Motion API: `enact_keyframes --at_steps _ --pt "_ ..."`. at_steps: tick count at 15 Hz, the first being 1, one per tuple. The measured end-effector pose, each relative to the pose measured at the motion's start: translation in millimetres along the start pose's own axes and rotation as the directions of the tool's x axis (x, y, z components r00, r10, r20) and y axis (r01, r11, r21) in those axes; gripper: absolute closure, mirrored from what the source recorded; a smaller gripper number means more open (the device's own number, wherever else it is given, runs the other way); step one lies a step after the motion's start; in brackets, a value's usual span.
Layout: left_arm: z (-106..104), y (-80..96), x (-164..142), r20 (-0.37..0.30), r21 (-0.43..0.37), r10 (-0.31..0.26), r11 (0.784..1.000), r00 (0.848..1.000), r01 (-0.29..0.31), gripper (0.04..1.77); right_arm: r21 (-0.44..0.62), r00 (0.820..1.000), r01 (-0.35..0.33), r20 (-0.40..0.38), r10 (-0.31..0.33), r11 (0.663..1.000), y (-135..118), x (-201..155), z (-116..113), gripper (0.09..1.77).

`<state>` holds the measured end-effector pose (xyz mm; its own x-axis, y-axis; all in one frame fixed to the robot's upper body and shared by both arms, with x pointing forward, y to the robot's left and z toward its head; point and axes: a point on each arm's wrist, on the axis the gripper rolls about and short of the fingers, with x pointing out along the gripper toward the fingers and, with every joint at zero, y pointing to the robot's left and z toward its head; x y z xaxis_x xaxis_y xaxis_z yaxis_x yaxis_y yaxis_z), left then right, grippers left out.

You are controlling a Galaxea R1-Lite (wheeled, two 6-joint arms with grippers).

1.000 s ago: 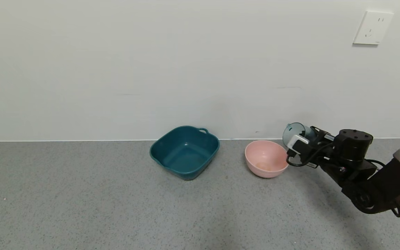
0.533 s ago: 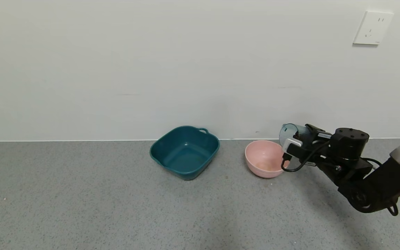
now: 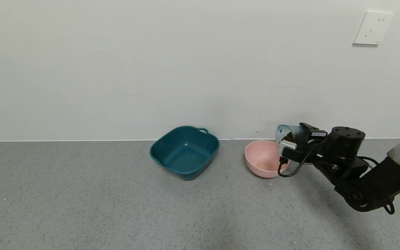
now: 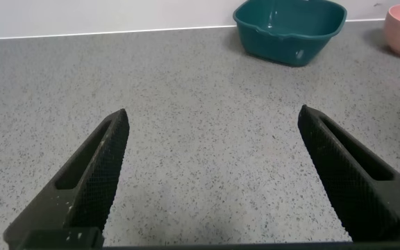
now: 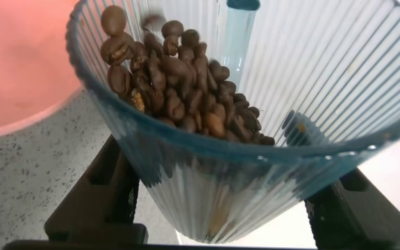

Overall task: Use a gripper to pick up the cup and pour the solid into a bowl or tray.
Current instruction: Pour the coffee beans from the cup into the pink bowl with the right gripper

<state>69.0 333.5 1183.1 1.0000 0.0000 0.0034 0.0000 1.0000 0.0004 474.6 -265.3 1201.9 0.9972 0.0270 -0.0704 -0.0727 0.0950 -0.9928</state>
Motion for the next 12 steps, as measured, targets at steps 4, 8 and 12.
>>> enact_keyframes --at_steps 4,8,12 --pt "0.0 0.0 0.0 0.0 0.0 0.0 1.0 1.0 0.0 0.06 -0.07 1.0 -0.007 0.004 0.007 0.998 -1.5 2.0 2.5 0.51" --pt "0.0 0.0 0.0 0.0 0.0 0.0 1.0 1.0 0.0 0.06 -0.104 1.0 0.004 0.013 -0.002 0.995 -3.2 4.2 6.8 0.51" --pt "0.0 0.0 0.0 0.0 0.0 0.0 1.0 1.0 0.0 0.06 -0.164 1.0 0.007 0.016 -0.004 0.986 -3.2 4.1 8.1 0.51"
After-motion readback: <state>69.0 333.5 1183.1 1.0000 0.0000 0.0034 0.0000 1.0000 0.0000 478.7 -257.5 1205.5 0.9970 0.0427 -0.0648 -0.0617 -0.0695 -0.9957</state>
